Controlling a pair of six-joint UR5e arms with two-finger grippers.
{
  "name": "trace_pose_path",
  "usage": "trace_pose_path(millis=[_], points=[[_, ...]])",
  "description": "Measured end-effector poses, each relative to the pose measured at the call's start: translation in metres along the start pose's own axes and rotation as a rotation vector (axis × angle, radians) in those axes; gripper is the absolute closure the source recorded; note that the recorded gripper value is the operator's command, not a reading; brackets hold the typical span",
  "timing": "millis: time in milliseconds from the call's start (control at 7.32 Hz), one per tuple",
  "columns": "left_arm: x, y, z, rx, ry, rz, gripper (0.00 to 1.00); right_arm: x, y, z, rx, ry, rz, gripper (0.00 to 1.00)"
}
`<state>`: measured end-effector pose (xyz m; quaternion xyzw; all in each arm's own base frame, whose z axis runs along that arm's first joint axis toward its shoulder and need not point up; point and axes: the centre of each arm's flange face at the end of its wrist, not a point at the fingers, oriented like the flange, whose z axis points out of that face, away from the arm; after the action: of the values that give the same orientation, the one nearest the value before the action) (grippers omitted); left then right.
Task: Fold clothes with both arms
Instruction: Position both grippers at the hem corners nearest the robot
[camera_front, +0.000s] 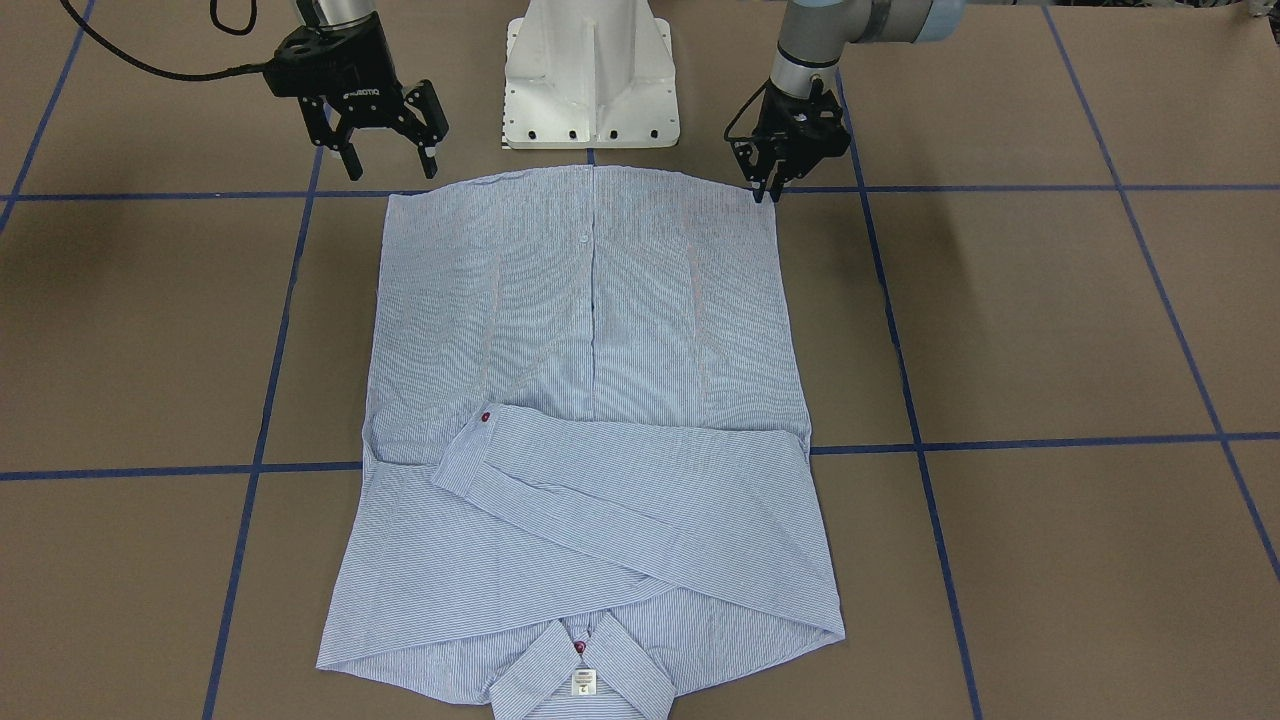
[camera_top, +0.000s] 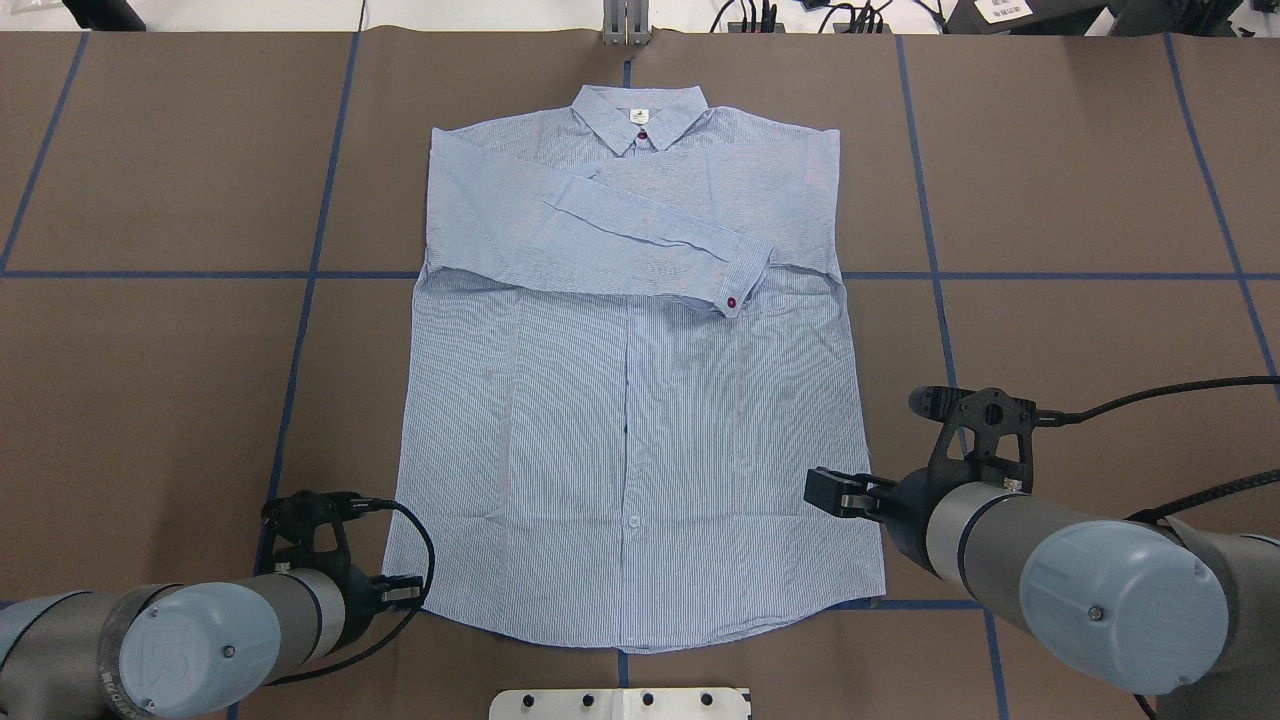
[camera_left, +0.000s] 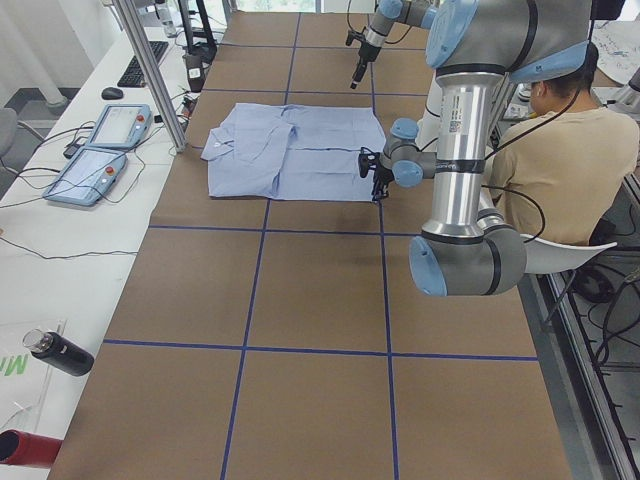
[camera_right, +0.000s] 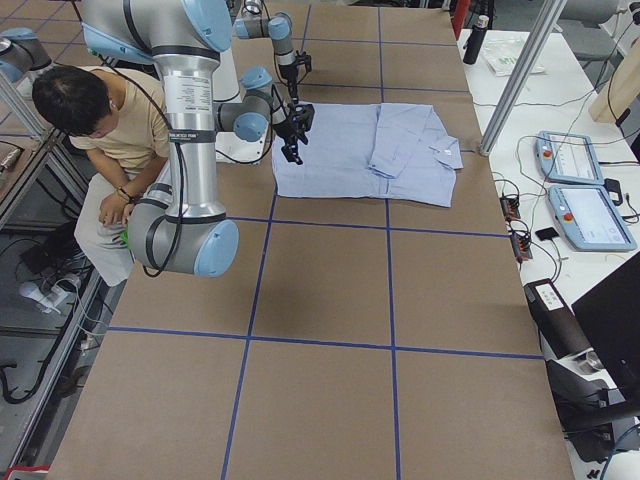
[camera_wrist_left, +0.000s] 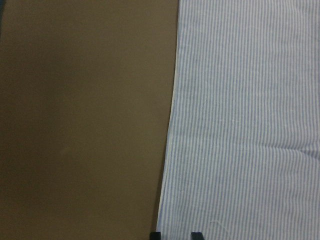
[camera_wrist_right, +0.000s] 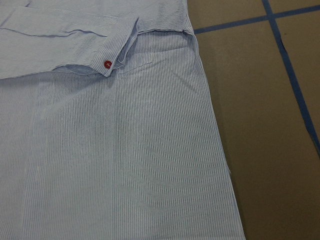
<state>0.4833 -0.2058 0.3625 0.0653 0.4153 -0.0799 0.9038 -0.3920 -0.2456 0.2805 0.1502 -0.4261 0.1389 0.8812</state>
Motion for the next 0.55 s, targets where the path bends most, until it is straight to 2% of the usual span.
trace_pose_path(millis=[546], points=[[-0.0029, 0.0007, 0.0030, -0.002, -0.011, 0.003, 0.65, -0.0002, 0.0010, 0.0001, -0.002, 0.000, -0.001, 0.00]])
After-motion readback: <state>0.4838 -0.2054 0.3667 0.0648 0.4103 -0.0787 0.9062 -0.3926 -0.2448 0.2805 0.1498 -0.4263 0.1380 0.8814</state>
